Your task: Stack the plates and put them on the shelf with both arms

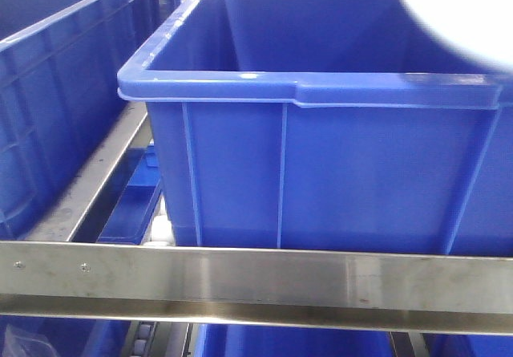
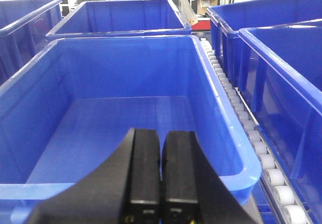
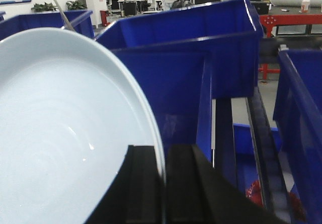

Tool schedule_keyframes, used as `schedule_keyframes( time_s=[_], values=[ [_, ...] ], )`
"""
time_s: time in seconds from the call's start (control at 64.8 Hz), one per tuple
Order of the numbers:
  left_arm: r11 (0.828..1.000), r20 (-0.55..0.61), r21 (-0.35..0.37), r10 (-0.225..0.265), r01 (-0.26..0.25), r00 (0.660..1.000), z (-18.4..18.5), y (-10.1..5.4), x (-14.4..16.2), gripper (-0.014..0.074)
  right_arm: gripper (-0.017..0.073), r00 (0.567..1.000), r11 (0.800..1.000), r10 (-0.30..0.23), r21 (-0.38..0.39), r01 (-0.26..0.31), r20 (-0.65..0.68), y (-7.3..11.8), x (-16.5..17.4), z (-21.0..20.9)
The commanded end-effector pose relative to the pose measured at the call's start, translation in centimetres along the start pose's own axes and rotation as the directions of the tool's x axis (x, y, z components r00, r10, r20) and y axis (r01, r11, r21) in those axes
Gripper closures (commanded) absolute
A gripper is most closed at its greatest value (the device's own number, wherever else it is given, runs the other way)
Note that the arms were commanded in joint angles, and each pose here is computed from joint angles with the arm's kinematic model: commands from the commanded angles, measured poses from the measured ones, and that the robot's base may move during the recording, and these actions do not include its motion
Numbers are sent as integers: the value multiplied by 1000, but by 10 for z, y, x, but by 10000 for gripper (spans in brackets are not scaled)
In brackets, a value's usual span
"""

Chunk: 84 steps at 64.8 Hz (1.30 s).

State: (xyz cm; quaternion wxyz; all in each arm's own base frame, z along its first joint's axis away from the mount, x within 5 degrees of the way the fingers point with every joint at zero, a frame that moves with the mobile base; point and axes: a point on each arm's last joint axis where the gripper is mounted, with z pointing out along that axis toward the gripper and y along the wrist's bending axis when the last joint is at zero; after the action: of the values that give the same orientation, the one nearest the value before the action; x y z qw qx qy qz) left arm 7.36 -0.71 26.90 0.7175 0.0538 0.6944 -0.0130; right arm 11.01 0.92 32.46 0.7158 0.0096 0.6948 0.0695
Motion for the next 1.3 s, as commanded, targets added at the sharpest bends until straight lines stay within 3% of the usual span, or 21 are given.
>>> schedule_keyframes(
  time_s=[0.0, 0.154, 0.402, 0.494, 0.649, 0.71, 0.865, 1.004, 1.097, 1.282],
  values=[
    [1000, 104, -8, -15, 16, 994, 0, 1, -18, 512, 502, 994, 1000, 0, 3, 0, 106, 3, -35, 20],
    [1000, 104, -8, -15, 16, 994, 0, 1, -18, 512, 500, 999, 1000, 2, -31, -1, 42, 11, -42, 64],
    [1000, 104, -8, -15, 16, 994, 0, 1, -18, 512, 478, 999, 998, -2, -67, 6, 54, 30, -19, 139],
    [1000, 104, -8, -15, 16, 994, 0, 1, -18, 512, 382, 1000, 998, -4, -60, 6, 26, 30, -8, 155],
    [1000, 104, -8, -15, 16, 994, 0, 1, -18, 512, 127, 1000, 998, 0, -57, 0, 4, 31, -1, 163],
    [1000, 104, -8, -15, 16, 994, 0, 1, -18, 512, 96, 1000, 998, 0, -59, 0, -6, 31, -1, 162],
    [1000, 104, -8, -15, 16, 994, 0, 1, -18, 512, 148, 1000, 998, -19, -63, 19, -4, 29, -13, 147],
    [1000, 104, -8, -15, 16, 994, 0, 1, -18, 512, 372, 990, 989, -142, -44, 141, -5, 20, -17, 121],
    [1000, 104, -8, -15, 16, 994, 0, 1, -18, 512, 517, 987, 987, -160, -19, 160, 21, 12, -16, 97],
    [1000, 104, -8, -15, 16, 994, 0, 1, -18, 512, 504, 986, 987, -157, -1, 158, 63, 3, 4, 38]
  ],
)
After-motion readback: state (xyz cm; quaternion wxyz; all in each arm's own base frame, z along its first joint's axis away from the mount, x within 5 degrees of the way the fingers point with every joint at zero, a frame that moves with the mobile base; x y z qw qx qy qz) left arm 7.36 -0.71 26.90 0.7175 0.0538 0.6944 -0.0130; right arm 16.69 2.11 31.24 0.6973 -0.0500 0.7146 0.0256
